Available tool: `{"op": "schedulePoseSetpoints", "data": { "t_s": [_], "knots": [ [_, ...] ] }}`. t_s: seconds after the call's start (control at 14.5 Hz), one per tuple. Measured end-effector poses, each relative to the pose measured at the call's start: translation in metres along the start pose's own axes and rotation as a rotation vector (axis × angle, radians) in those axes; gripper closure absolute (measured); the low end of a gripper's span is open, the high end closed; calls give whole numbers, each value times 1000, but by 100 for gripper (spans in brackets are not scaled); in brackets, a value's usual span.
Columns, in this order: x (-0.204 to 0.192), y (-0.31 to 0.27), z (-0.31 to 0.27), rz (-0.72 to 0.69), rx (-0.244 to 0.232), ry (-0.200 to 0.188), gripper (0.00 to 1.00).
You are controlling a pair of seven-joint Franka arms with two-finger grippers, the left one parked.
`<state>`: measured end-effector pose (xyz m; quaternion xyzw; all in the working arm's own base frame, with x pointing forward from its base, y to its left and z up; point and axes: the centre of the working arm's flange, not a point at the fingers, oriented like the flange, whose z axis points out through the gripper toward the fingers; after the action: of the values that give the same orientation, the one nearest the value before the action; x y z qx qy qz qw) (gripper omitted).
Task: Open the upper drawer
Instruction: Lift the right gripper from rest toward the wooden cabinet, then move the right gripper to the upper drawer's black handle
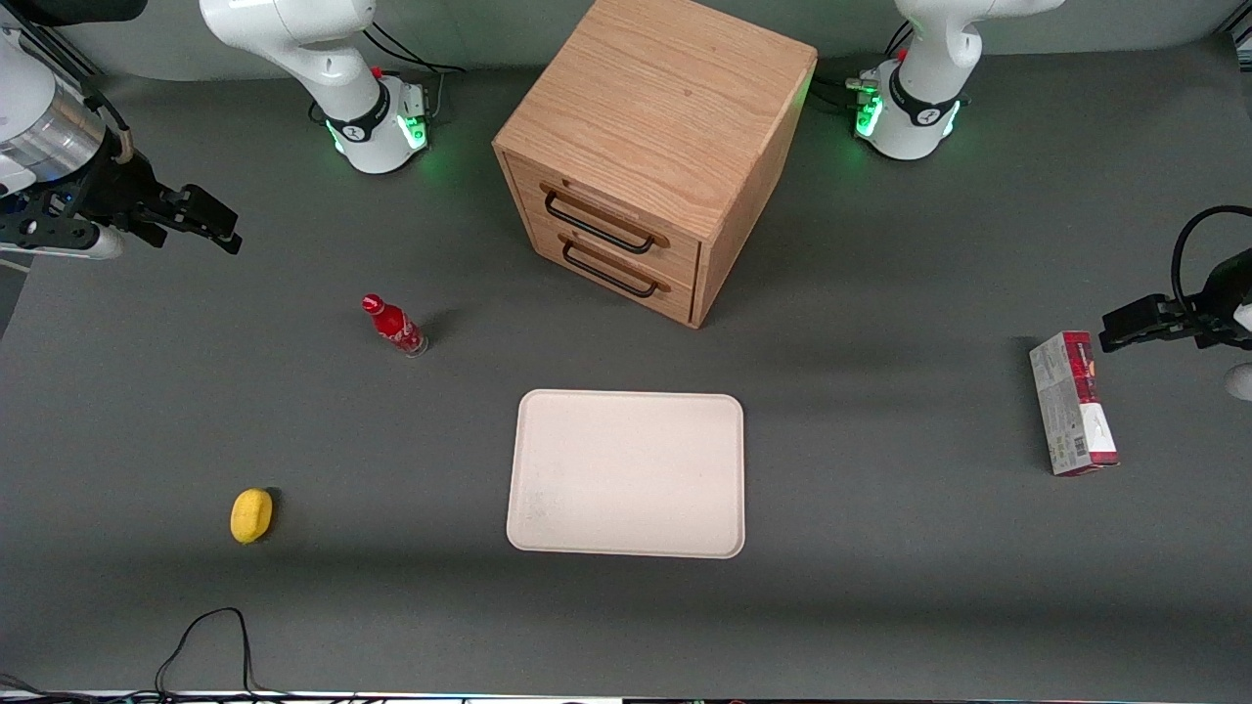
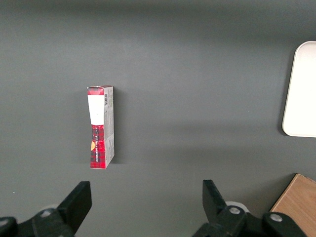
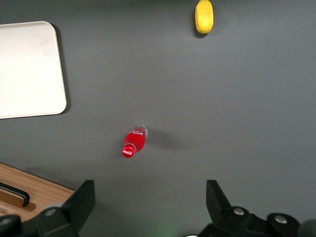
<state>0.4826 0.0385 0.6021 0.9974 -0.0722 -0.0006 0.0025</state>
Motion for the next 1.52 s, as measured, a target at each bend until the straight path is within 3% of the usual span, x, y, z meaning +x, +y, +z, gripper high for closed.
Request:
{"op": "schedulePoseSetpoints", "data": {
  "t_s": [0.48,0.83,0.97,1.17,1.38,1.52],
  "knots": [
    [2,-7,7,-12,-5,-13,0],
    [-10,-85,8,-146,-1,-3,0],
    [-18,-131,3,-232,-6,-1,0],
    [-31,-203,-2,-431,-8,-45,0],
    [-49,-256,-7,-715,21,-54,0],
    [-65,-282,-3,-850,86,-86,0]
  ]
}}
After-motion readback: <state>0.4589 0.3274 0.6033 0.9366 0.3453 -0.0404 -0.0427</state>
